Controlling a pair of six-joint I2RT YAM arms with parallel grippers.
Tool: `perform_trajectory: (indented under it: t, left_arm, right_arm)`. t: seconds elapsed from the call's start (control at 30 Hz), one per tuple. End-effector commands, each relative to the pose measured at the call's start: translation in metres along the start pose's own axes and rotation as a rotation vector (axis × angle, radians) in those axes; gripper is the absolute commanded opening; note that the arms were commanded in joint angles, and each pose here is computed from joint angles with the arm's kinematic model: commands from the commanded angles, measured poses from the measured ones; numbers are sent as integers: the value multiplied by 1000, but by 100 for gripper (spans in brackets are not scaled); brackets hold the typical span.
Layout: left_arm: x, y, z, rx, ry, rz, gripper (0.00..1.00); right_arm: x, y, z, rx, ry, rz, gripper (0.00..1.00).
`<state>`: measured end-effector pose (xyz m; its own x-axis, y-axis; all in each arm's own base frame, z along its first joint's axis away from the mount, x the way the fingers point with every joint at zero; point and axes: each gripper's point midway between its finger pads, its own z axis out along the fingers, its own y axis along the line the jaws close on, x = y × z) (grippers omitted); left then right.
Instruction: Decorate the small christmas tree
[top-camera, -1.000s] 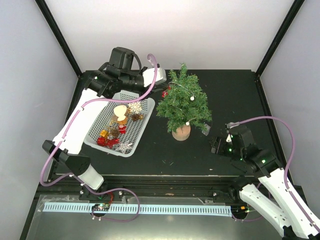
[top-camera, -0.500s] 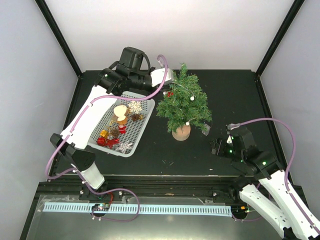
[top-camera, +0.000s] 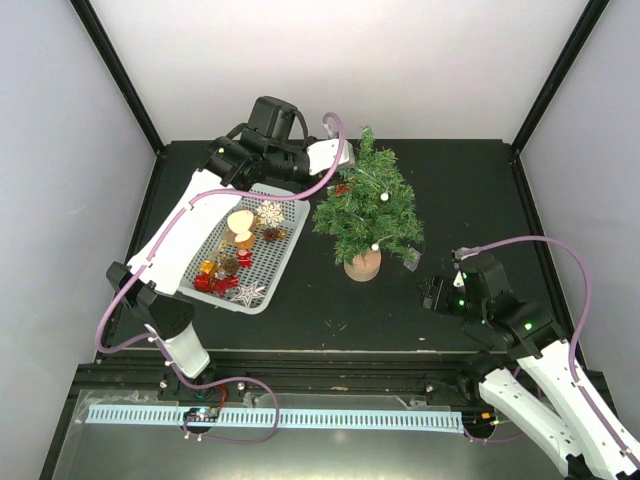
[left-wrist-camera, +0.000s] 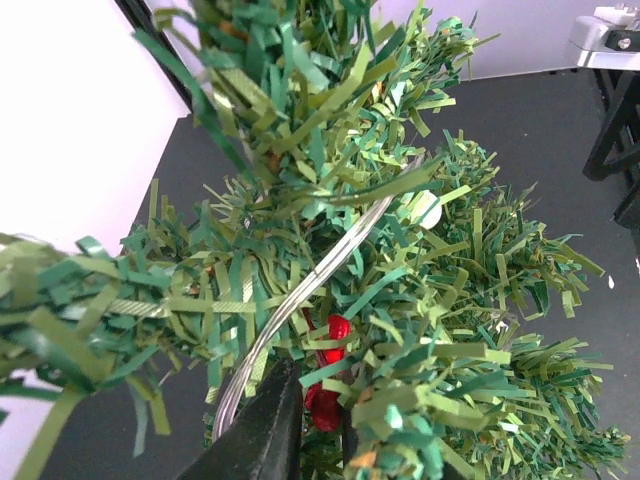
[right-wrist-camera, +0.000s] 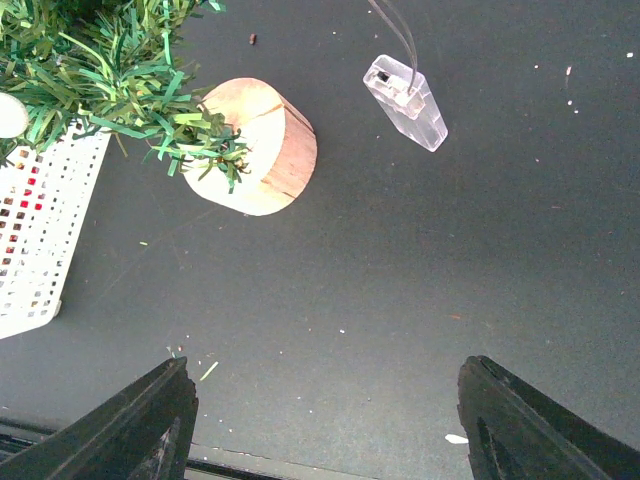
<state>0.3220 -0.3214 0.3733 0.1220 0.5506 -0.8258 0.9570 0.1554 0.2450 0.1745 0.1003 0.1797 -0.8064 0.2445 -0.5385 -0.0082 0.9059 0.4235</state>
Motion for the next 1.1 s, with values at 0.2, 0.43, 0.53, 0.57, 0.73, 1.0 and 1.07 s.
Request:
perform_trajectory:
  t: [0.2, 0.43, 0.53, 0.57, 0.73, 1.0, 1.07]
  left_arm:
    - [-10, -4, -3, -13, -17, 46, 24]
    - [-18, 2, -11, -66, -34, 59, 40]
    - [-20, 7, -15, -100, -31, 68, 42]
    - [-20, 9, -18, -117, -27, 65, 42]
    - [-18, 9, -28, -149, -22, 71, 42]
    - [-4, -7, -25, -96, -3, 71, 47]
    - [-1, -8, -25, -95, 4, 70, 48]
  right_arm:
    - [1, 1, 1, -7, 3, -2, 72]
    - [1, 2, 0, -14, 3, 1, 72]
    - [1, 1, -1, -8, 2, 1, 72]
    - [1, 1, -1, -8, 2, 1, 72]
    - [2, 0, -3, -5, -2, 2, 72]
    - [1, 1, -2, -11, -1, 1, 72]
    - [1, 1, -2, -12, -1, 2, 72]
